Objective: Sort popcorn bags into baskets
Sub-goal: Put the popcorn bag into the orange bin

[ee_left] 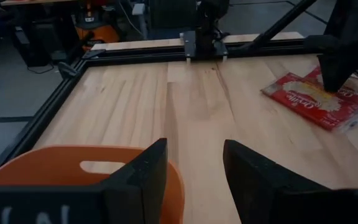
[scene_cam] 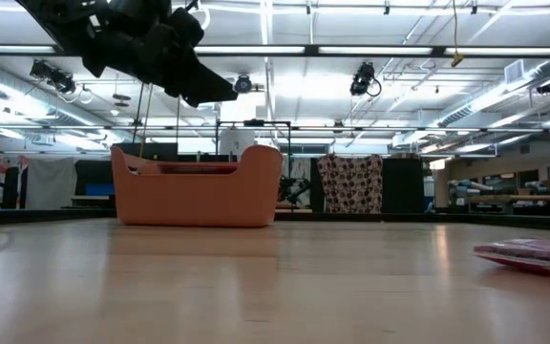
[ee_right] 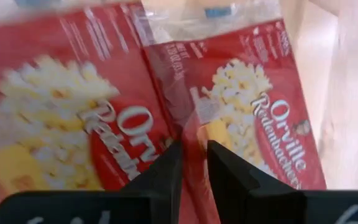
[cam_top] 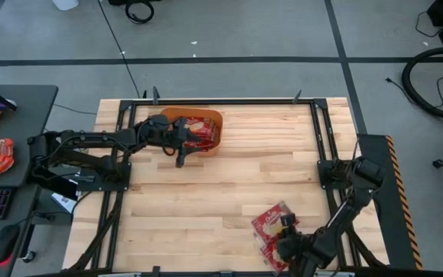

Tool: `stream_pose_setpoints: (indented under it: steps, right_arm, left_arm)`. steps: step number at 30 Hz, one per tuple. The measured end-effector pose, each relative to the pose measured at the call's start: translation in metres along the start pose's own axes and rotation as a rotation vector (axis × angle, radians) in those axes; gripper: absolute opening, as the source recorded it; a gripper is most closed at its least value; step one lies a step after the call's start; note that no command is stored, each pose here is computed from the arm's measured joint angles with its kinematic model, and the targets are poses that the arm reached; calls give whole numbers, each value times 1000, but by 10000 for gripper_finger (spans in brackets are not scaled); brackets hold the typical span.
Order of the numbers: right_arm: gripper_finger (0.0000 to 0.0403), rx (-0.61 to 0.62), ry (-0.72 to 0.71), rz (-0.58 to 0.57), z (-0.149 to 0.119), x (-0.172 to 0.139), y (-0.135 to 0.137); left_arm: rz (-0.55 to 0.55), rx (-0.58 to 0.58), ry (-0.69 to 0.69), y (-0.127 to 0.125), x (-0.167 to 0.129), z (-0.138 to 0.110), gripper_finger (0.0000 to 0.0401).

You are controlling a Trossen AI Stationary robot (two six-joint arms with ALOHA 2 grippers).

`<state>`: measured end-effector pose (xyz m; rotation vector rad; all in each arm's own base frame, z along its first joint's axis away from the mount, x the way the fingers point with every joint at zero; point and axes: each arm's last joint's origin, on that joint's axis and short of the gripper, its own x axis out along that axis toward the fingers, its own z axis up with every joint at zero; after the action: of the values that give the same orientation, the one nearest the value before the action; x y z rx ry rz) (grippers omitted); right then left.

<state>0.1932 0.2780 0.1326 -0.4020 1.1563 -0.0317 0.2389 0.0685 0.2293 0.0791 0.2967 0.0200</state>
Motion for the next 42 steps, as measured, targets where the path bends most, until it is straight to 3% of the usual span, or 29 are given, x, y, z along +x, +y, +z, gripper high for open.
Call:
stream_pose_setpoints:
  steps: [13, 22, 27, 37, 42]
  right_arm:
    - [71, -54, 58, -76, -5, 6, 0]
    - [7, -72, 70, -104, -7, 12, -6]
    - [11, -28, 34, -117, -1, 3, -12]
    - [4, 120, -18, -48, 23, -27, -57]
    - [3, 183, -17, -9, 34, -34, -81]
  left_arm:
    - [-2, -27, 7, 0, 0, -1, 162]
    - [-45, -74, 24, -5, 1, -2, 162]
    - [-195, 51, 5, -30, 8, 0, 162]
    - [-176, 157, 18, -85, 34, -9, 163]
    - [-171, 167, 25, -105, 49, -21, 194]
